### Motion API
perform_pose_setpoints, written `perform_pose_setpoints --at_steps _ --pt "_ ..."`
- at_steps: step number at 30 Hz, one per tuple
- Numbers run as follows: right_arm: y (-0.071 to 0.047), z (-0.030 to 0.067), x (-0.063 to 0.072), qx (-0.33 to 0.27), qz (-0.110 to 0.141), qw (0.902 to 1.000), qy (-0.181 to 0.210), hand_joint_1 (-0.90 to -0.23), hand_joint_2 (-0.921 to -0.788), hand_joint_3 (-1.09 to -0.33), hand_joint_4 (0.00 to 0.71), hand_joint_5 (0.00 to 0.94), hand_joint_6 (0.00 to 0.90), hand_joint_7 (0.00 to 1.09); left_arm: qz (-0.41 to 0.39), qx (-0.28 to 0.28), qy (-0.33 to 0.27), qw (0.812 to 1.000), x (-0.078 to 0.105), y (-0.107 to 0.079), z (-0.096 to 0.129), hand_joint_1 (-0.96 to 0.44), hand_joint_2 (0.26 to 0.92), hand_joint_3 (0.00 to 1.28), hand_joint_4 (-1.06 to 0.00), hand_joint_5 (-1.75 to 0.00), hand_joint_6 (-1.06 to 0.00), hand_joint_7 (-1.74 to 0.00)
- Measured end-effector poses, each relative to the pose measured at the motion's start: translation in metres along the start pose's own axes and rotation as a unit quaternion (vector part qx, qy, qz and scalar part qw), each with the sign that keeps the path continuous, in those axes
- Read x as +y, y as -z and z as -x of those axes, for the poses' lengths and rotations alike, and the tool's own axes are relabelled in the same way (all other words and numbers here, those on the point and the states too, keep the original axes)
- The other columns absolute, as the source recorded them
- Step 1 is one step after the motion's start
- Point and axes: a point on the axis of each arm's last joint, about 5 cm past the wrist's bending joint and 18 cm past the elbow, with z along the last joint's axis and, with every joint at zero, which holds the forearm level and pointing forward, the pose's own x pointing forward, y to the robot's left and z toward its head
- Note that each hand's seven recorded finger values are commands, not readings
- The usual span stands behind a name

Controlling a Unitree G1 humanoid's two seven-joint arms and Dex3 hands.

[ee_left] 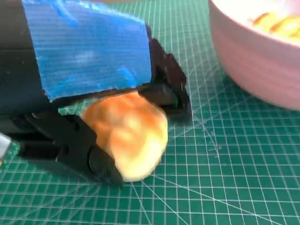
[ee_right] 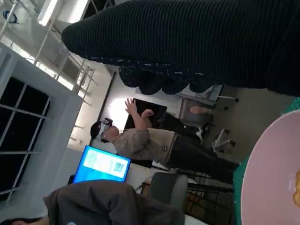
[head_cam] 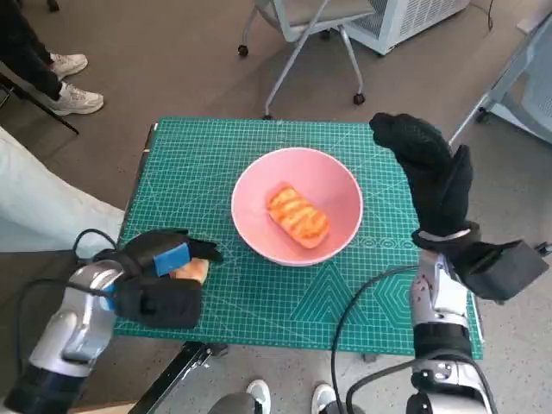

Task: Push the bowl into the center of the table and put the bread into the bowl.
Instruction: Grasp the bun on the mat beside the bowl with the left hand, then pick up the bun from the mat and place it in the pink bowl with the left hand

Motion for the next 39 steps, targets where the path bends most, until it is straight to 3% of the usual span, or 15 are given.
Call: perform_pose_setpoints --at_steps 4,10,21,29,39 --pt "0.000 0.0002 0.000 0.000 0.000 1.0000 0.001 -0.650 -0.921 -0.746 0.236 0.001 0.131 0.50 0.015 -0.008 -0.024 1.000 0.006 0.001 0.008 0.00 0.909 0.04 -0.74 -1.16 -0.68 -1.05" --pt "0.000 0.0003 0.000 -0.001 -0.001 1.0000 0.002 -0.651 -0.921 -0.746 0.236 0.001 0.131 0.50 0.022 -0.033 -0.100 0.994 0.032 -0.006 0.026 0.00 0.904 0.03 -0.74 -1.17 -0.73 -0.99" --pt "0.001 0.0011 0.000 0.000 -0.001 1.0000 0.005 -0.645 -0.921 -0.747 0.238 0.001 0.127 0.50 -0.009 -0.103 -0.251 0.963 0.071 -0.032 0.047 0.01 0.881 0.01 -0.80 -1.06 -0.83 -0.95" --pt "0.001 0.0010 0.000 0.000 -0.001 1.0000 0.005 -0.645 -0.921 -0.751 0.237 0.001 0.124 0.50 -0.023 -0.183 -0.302 0.935 0.084 -0.057 0.037 0.01 0.865 0.00 -0.84 -1.00 -0.87 -0.91" --pt "0.000 0.0014 -0.001 0.000 -0.002 1.0000 0.006 -0.647 -0.921 -0.752 0.236 0.000 0.122 0.50 -0.049 -0.260 -0.272 0.925 0.090 -0.093 0.004 0.00 0.892 0.01 -0.79 -1.13 -0.79 -0.92"
